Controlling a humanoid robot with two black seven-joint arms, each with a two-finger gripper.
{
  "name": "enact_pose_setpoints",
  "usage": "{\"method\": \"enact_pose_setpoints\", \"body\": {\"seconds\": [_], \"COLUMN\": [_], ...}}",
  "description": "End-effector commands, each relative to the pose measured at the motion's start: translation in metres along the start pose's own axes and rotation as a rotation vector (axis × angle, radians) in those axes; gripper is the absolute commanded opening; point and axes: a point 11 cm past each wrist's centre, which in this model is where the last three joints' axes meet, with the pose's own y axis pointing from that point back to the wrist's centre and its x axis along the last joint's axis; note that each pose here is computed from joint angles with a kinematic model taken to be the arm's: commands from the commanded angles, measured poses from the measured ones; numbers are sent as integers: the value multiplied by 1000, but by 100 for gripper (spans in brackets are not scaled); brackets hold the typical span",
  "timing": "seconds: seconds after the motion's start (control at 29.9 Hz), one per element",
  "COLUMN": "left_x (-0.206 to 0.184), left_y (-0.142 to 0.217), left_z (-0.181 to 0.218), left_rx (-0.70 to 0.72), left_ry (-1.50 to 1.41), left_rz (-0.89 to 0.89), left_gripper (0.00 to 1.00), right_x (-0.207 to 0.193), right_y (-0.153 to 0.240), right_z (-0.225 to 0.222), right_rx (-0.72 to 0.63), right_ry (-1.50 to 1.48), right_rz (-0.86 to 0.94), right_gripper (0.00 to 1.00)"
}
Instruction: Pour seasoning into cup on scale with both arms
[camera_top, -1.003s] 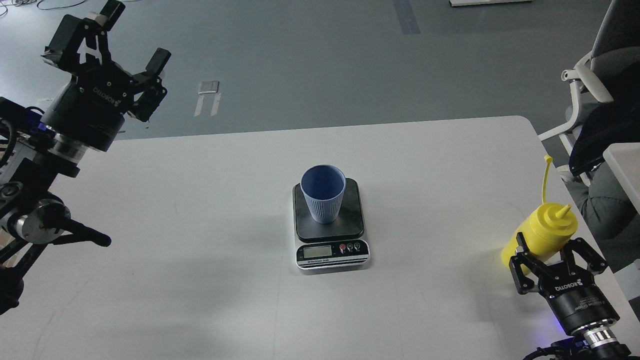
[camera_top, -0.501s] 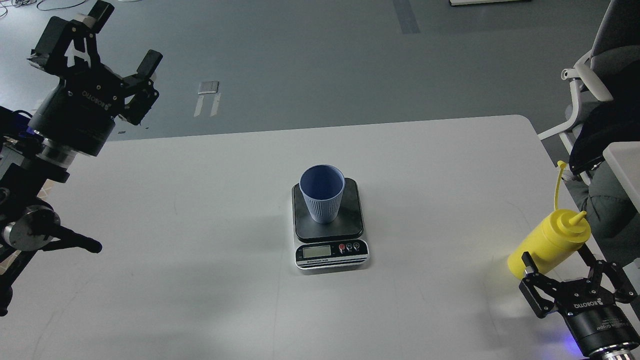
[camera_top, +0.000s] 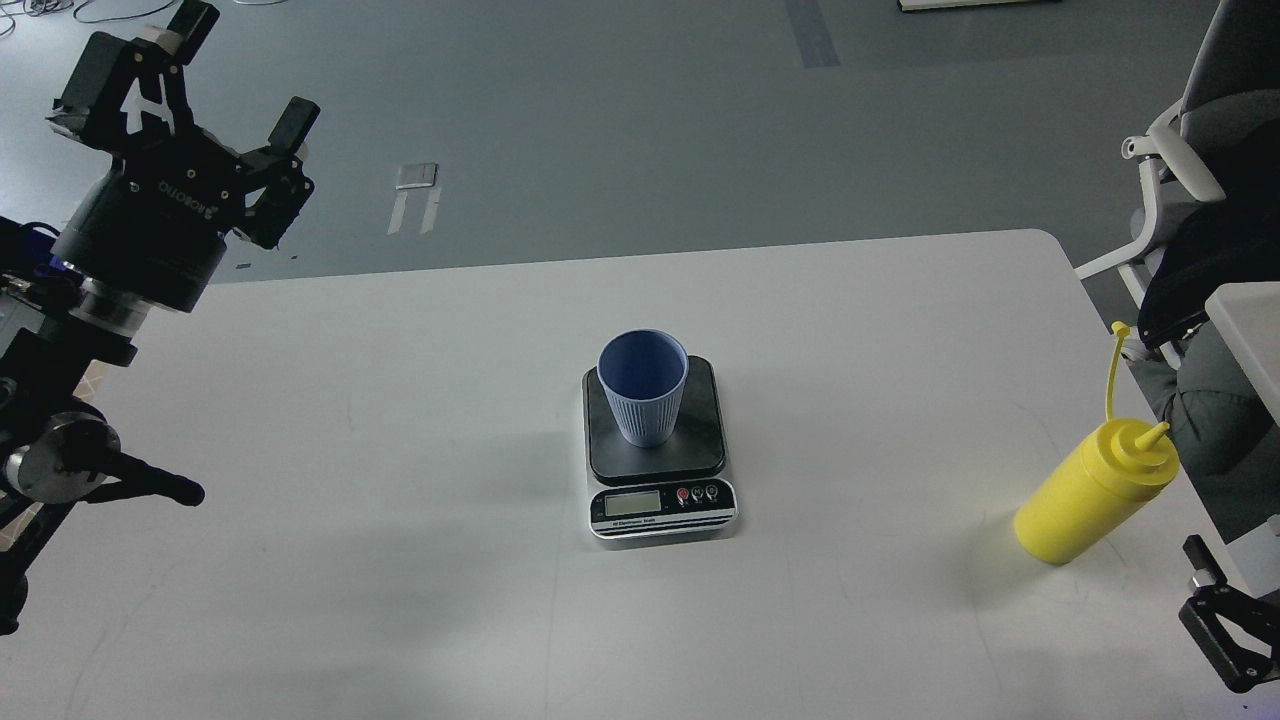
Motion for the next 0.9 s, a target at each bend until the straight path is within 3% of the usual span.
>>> {"method": "enact_pose_setpoints", "body": {"seconds": [0.0, 0.1, 0.17, 0.37, 0.4, 0.53, 0.57, 0.63, 0.87], "left_x": [-1, -3, -4, -5, -5, -5, -5, -7, -14], "left_y": [-1, -2, -3, -6, -6, -8, -8, -13, -39], "left_z": [-2, -2, -3, -2, -2, -1, -1, 0, 11], "left_rx": [-5, -8, -15, -39, -39, -51, -51, -67, -138], "left_ry": [10, 15, 23, 40, 40, 48, 48, 56, 83], "left_rz": [3, 2, 5, 17, 17, 22, 22, 18, -14], "left_gripper": [99, 99, 98, 99, 99, 98, 98, 98, 99], "right_x": [-27, -62, -111, -214, -215, -253, -253, -266, -288], "right_y": [-8, -39, -73, -143, -144, -205, -205, -235, -279], "right_z": [-44, -71, -93, -107, -107, -63, -63, -24, 71], "right_rx": [68, 63, 45, 42, 42, -33, -33, -104, -250], "right_ry": [111, 214, 325, 529, 530, 719, 719, 729, 673], "right_rz": [-62, -164, -291, -565, -565, -637, -637, -687, -794], "right_gripper": [99, 99, 98, 99, 99, 99, 99, 99, 99]}}
